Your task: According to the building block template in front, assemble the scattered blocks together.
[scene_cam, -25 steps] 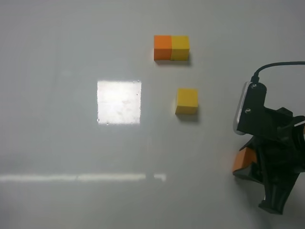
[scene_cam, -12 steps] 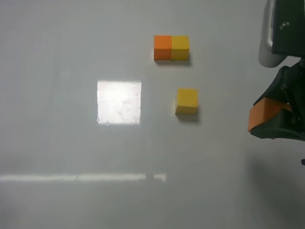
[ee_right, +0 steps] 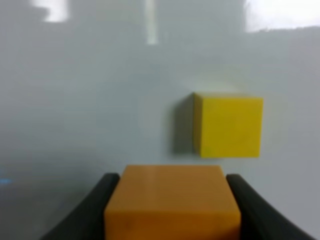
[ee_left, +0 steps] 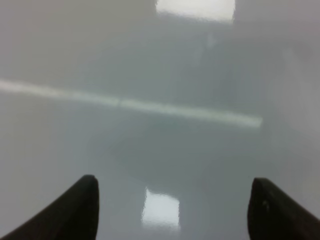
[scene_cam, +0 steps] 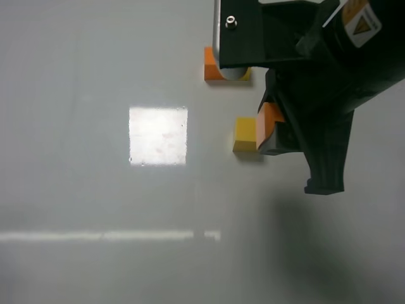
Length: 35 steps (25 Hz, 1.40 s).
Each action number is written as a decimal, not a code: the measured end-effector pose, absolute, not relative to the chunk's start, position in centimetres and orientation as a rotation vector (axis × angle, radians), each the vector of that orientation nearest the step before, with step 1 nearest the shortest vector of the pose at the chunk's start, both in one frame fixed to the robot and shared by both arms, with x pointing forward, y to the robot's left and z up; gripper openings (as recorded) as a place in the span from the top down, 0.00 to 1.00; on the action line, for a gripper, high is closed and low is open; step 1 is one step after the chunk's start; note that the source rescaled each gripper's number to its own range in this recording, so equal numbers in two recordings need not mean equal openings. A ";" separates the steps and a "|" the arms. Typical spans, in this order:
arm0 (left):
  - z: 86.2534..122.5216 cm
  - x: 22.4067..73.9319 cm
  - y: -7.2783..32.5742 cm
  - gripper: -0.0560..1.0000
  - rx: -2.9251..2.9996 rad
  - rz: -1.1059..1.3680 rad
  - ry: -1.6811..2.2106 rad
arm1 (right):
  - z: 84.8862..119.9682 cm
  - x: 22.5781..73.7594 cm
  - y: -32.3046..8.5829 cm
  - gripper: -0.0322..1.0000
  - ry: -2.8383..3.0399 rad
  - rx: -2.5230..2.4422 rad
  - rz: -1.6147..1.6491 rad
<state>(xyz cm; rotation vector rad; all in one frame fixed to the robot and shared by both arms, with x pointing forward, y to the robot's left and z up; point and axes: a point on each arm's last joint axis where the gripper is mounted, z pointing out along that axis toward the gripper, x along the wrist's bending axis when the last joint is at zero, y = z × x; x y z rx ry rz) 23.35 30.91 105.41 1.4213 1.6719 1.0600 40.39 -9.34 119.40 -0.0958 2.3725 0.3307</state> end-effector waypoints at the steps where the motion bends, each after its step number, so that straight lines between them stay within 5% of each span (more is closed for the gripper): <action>1: 105.4 23.4 30.9 0.37 1.421 1.060 1.672 | 119.3 40.6 -8.9 0.97 2.369 -0.107 0.335; 14: 105.4 23.4 30.9 0.37 1.422 1.061 1.671 | 118.9 46.1 -5.2 0.97 2.403 -0.063 0.481; 22: 105.4 23.4 30.9 0.37 1.422 1.061 1.671 | 115.8 47.9 -2.9 0.97 2.447 -0.123 0.412; 35: 105.4 23.4 30.9 0.37 1.422 1.061 1.671 | 115.5 50.2 -4.7 0.97 2.452 -0.057 0.401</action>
